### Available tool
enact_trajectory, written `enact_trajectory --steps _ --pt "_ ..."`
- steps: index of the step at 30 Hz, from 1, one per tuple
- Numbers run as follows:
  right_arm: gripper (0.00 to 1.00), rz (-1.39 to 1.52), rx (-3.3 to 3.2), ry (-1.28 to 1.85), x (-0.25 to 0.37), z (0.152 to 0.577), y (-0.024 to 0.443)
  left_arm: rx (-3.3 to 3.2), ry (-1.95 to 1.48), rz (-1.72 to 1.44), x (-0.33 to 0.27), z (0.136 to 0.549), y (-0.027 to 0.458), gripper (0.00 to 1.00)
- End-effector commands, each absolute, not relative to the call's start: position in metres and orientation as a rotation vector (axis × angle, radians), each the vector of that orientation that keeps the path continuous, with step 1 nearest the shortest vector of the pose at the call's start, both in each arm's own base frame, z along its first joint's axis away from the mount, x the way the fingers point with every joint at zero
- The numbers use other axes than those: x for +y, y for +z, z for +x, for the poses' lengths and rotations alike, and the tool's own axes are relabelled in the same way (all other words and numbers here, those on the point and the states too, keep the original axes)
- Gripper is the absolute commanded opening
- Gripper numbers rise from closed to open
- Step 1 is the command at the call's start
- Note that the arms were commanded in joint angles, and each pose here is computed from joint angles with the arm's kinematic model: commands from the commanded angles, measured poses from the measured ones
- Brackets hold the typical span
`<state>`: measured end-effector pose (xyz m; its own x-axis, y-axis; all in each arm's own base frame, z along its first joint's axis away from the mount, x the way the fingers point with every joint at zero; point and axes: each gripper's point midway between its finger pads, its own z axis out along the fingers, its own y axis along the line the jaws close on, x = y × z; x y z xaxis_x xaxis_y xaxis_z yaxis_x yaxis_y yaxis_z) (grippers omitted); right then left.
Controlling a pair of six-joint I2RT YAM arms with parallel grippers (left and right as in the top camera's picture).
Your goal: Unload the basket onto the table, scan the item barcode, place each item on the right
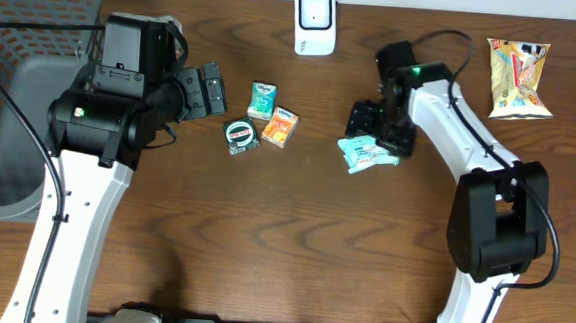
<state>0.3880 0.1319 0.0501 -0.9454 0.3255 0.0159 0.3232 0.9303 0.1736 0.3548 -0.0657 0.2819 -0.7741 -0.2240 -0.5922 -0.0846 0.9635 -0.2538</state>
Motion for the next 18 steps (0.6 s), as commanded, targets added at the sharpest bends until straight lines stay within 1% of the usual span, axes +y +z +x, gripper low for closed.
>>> enact_trajectory --steps 1,4,7,9,10,13,14,15,17,18 --pt "0.94 0.940 3.015 0.307 0.125 0.382 0.042 2.444 -0.263 -0.215 -0.063 0.355 0.285 0.98" --pt "0.94 1.033 2.971 0.298 0.123 0.384 0.035 2.444 -0.263 -0.215 -0.063 0.355 0.285 0.98" --pt "0.92 1.115 2.907 0.217 0.114 0.386 0.027 2.444 -0.263 -0.215 -0.063 0.355 0.285 0.98" --pt "0.82 1.145 2.892 0.211 0.113 0.386 0.022 2.444 -0.263 -0.215 -0.063 0.355 0.285 0.98" --pt "0.79 1.143 2.890 0.212 0.113 0.386 0.020 2.444 -0.263 -0.215 -0.063 0.355 0.285 0.98" --pt "0.76 1.143 2.897 0.207 0.113 0.382 0.011 2.444 -0.263 -0.215 -0.063 0.355 0.285 0.98" --pt "0.71 1.145 2.901 0.202 0.112 0.379 0.007 2.444 -0.263 -0.215 -0.063 0.355 0.285 0.98" --pt "0.65 1.146 2.904 0.199 0.112 0.377 0.004 2.444 -0.263 -0.215 -0.063 0.355 0.285 0.98" --pt "0.40 1.138 2.912 0.194 0.111 0.374 0.000 2.444 -0.263 -0.215 -0.063 0.355 0.285 0.98" --pt "0.29 1.111 2.923 0.193 0.112 0.373 0.000 2.444 -0.263 -0.215 -0.063 0.355 0.285 0.98"
